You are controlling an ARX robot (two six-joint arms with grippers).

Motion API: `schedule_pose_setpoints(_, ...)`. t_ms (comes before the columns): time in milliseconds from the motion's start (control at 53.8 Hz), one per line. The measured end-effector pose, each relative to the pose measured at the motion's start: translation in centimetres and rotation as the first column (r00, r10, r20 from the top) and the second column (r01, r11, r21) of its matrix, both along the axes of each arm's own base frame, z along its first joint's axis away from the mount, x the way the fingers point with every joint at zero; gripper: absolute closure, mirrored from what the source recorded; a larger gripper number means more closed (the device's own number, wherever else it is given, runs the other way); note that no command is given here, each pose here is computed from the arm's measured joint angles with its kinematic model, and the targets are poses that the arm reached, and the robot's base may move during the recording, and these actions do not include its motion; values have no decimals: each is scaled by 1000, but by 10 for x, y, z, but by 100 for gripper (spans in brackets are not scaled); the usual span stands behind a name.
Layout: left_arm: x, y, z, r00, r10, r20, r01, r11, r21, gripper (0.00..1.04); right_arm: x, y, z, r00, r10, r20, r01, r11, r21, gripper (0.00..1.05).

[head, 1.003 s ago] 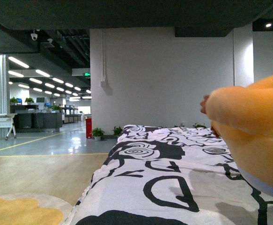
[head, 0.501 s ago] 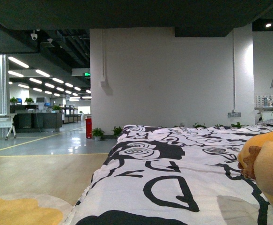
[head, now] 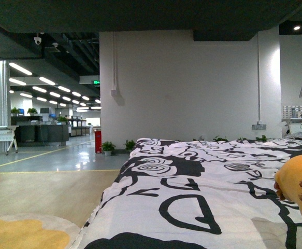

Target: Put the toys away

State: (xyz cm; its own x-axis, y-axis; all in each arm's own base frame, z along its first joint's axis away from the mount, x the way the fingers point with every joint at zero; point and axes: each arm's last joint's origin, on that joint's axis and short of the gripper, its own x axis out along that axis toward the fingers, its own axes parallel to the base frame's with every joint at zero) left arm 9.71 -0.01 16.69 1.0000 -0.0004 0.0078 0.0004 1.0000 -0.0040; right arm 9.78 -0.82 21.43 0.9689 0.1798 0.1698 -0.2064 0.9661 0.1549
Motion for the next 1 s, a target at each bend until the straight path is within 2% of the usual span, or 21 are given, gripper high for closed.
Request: schedule_pose_setpoints(1003,0,0,0,1000,0,0,0,1000,0,6,0,0,-2,1000,-7,-4,7,1000,3,86)
